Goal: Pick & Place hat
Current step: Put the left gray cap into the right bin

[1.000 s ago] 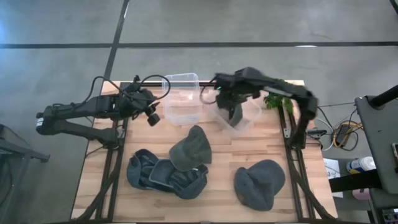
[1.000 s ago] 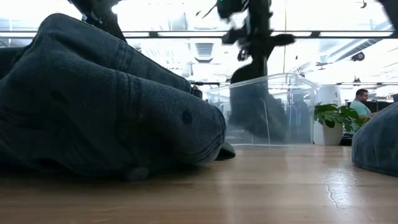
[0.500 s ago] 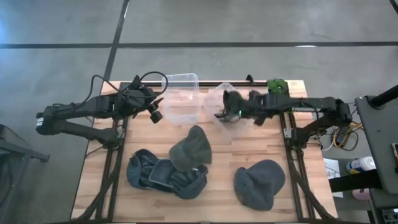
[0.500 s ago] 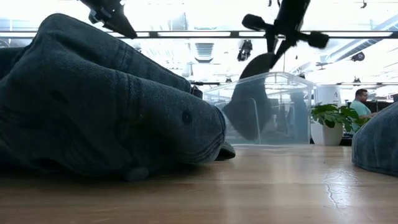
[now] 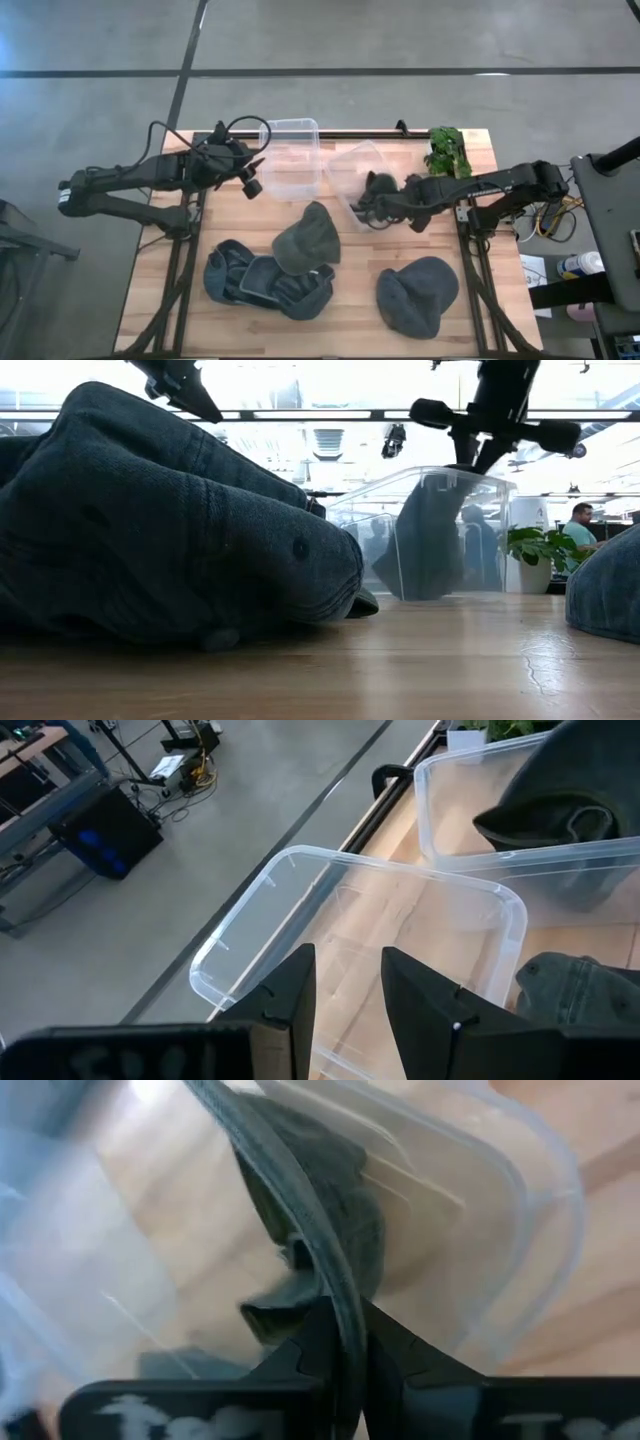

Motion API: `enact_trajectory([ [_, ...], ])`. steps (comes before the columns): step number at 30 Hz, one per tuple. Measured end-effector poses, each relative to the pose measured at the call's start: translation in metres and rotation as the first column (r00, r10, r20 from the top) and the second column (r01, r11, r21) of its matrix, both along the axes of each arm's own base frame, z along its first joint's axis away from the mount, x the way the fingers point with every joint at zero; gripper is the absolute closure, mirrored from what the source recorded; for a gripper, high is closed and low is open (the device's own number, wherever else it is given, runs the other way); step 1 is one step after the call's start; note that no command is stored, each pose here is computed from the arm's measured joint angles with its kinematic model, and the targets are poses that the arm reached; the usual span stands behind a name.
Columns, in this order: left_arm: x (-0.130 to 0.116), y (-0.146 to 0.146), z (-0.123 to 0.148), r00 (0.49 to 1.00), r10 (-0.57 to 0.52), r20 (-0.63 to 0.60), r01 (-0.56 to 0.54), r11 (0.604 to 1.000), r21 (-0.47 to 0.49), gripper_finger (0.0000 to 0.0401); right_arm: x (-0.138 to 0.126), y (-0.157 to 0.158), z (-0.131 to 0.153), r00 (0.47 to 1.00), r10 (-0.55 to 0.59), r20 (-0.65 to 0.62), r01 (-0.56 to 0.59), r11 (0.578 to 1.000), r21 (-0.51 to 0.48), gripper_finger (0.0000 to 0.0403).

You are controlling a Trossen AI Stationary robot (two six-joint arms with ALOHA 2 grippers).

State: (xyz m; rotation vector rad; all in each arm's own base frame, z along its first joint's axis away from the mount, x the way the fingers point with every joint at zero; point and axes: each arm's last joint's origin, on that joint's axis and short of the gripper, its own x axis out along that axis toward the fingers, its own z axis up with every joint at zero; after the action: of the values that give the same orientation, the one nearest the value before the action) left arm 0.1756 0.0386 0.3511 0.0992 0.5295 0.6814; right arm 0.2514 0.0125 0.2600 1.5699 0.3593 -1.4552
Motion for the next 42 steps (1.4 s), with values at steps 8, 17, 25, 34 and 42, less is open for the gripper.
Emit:
enact_trajectory([
  [8,0.002,-0.001,0.0,0.999,-0.03,0.012,0.03,0.999,-0.015,0.0291,-0.002,0.005,-0.004,0.995,0.094,-0.04,-0.089,0.989,0.12,0.0334],
  [17,0.005,0.0,0.004,0.998,-0.041,0.046,0.041,0.999,0.01,0.0291,-0.014,0.002,0.023,0.959,0.251,-0.13,-0.238,0.965,0.107,0.0311],
  [25,0.006,0.0,0.006,0.997,-0.042,0.065,0.041,0.999,0.015,0.0291,-0.041,0.002,0.041,0.92,0.345,-0.188,-0.309,0.93,0.199,0.0306],
  [34,0.017,0.001,0.002,0.997,-0.041,0.061,0.041,0.999,0.014,0.0291,-0.04,-0.016,0.047,0.811,0.528,-0.252,-0.518,0.848,0.112,0.0296],
  [42,0.027,0.003,-0.005,0.999,-0.037,0.031,0.037,0.999,0.002,0.0291,-0.039,-0.043,0.042,0.745,0.589,-0.313,-0.58,0.804,0.131,0.0261],
])
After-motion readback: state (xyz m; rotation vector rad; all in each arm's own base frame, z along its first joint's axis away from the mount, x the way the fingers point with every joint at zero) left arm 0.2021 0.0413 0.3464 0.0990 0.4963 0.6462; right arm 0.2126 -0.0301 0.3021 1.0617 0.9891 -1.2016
